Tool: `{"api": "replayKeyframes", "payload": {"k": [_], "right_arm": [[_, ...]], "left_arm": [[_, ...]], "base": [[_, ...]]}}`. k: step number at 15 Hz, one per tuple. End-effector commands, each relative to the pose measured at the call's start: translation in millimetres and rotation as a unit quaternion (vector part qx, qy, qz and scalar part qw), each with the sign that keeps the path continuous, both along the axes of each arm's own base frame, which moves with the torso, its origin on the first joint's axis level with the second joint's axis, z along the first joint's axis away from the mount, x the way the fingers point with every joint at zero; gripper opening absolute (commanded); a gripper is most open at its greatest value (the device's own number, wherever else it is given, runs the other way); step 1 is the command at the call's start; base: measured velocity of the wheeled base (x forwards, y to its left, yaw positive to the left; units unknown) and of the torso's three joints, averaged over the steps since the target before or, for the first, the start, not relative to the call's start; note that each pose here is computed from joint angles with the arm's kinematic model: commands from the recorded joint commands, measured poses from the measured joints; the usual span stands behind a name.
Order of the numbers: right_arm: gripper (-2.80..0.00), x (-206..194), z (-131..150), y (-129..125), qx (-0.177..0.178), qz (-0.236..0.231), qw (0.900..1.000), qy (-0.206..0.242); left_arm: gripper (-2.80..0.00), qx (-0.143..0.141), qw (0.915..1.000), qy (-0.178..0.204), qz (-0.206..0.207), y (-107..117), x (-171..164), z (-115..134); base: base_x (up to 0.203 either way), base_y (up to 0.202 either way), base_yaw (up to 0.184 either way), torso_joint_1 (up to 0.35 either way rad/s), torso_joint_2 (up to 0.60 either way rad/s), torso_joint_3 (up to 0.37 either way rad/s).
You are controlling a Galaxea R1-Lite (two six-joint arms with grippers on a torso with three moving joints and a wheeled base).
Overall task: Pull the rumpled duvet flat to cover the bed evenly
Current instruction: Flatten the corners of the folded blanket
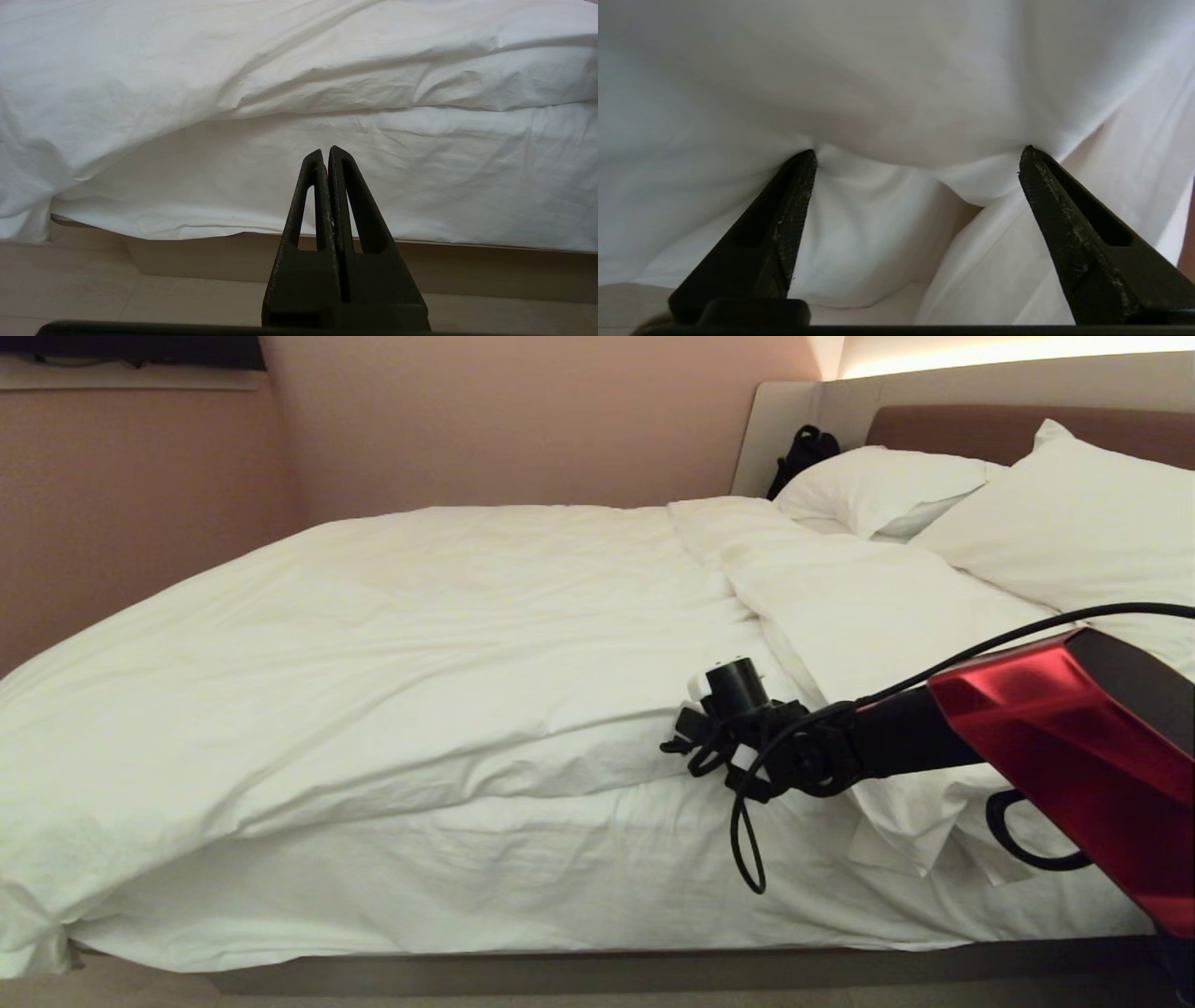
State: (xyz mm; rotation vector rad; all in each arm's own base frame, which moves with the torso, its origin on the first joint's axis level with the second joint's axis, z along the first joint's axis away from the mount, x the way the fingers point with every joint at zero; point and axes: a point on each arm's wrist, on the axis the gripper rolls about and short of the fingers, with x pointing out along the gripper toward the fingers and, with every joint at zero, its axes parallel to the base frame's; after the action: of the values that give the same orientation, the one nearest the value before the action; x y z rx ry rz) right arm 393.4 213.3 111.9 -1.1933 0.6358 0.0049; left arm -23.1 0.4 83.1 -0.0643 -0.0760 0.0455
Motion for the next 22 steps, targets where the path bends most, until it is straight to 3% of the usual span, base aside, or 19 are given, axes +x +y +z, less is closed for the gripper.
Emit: {"api": "replayKeyframes", "payload": {"k": [1,11,22], "right_arm": [[0.0,1.5,2.9,0.8,-0.005,-0.003,1.0,-0.006],[0.0,-12.9,29.7,5.0,-0.001,-0.003,0.999,-0.033],[0.0,12.9,11.6,3.0,0.005,-0.024,0.998,-0.05]], "left_arm": [[-2.8,0.0,1.0,0.0,0.001,0.0,0.1,0.1],[-2.8,0.0,1.0,0.0,0.001,0.0,0.1,0.1],[-2.8,0.0,1.0,0.0,0.001,0.0,0.1,0.1]], "base": [[0.0,0.0,0.0,0.0,0.0,0.0],[0.0,0.0,0.0,0.0,0.0,0.0],[0.0,0.0,0.0,0.0,0.0,0.0]]}}
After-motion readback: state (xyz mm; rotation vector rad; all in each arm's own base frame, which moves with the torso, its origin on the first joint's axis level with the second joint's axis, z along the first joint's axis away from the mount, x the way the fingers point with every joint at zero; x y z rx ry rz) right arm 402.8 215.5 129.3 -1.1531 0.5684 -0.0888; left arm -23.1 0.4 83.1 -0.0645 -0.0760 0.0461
